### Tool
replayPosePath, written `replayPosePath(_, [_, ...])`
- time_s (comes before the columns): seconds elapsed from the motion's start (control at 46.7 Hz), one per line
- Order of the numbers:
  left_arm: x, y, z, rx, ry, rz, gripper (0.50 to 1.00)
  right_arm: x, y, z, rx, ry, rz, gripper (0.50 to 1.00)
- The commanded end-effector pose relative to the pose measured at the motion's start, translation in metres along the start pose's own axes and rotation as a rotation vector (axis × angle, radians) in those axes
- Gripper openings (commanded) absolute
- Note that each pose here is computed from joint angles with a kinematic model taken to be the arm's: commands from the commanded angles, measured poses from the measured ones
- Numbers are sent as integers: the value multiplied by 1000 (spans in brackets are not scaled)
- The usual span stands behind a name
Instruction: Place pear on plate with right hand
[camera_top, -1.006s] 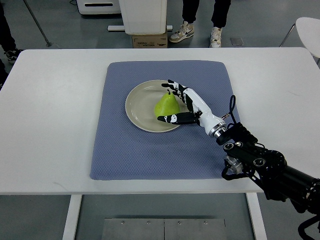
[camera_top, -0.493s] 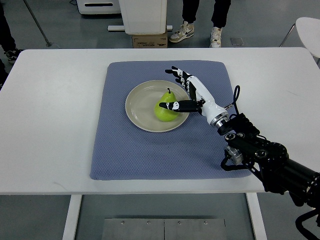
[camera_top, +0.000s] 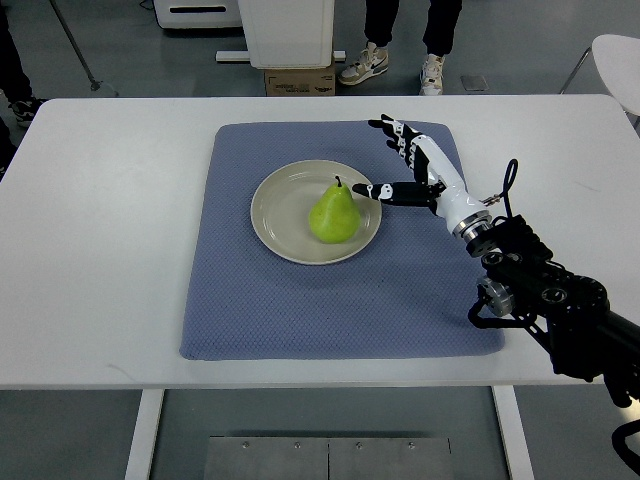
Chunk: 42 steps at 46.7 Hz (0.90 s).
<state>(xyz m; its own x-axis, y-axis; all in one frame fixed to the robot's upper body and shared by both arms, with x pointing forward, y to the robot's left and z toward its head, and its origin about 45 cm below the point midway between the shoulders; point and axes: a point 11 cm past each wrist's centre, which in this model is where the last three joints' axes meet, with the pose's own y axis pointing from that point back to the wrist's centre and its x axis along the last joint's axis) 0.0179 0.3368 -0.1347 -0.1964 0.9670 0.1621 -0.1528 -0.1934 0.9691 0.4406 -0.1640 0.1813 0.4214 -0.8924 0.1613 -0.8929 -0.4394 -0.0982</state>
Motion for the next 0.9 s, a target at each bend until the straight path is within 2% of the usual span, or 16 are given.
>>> replayPosePath(0.0, [0,0,0,0,0,0,1000,11,2,0,0,2,24,993])
replayPosePath(0.343, [0,0,0,0,0,0,1000,58,9,7,-91,-185,242,995])
replayPosePath(0.878, [0,0,0,0,0,0,1000,72,16,16,-144,-427,402,1000])
